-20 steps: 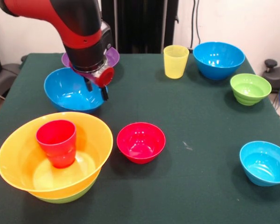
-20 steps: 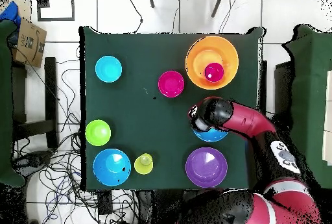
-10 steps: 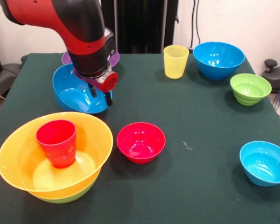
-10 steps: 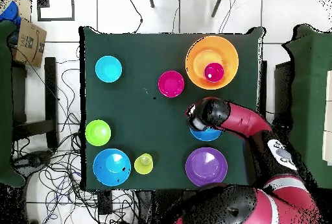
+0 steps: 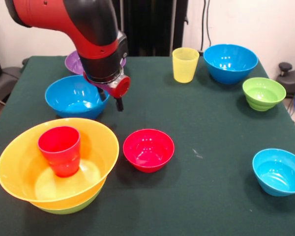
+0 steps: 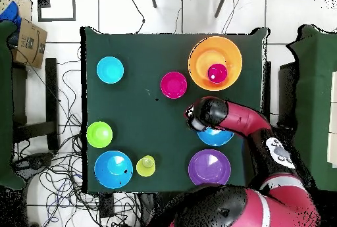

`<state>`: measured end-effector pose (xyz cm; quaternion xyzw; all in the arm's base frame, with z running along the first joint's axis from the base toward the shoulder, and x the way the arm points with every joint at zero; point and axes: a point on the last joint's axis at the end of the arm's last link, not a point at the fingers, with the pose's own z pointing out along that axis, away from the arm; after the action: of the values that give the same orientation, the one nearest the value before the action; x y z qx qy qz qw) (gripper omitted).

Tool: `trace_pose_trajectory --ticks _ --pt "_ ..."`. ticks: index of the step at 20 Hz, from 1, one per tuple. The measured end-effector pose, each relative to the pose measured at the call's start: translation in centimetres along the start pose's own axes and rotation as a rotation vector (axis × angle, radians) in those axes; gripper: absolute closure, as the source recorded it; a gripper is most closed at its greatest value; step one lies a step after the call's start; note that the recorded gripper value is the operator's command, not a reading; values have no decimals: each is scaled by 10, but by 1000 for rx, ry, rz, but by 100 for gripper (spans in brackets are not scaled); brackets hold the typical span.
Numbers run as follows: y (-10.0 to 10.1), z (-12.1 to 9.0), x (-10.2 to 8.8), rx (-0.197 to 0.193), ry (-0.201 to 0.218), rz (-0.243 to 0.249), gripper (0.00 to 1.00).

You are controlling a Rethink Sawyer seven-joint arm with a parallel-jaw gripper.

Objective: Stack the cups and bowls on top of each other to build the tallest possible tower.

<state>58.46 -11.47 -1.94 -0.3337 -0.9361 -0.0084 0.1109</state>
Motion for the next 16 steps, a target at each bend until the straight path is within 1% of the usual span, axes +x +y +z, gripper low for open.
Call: trace_pose_trajectory --ticks 2,5,6,9,13,16 --pt "2 -1 2 5 5 -5 0" --pt "6 -5 6 17 23 -13 0" --pt "7 -9 8 26 37 -18 0" --pt "9 -13 10 34 48 -23 0" --pt "10 -20 9 36 39 -23 0" --pt "5 -23 3 42 26 -14 0"
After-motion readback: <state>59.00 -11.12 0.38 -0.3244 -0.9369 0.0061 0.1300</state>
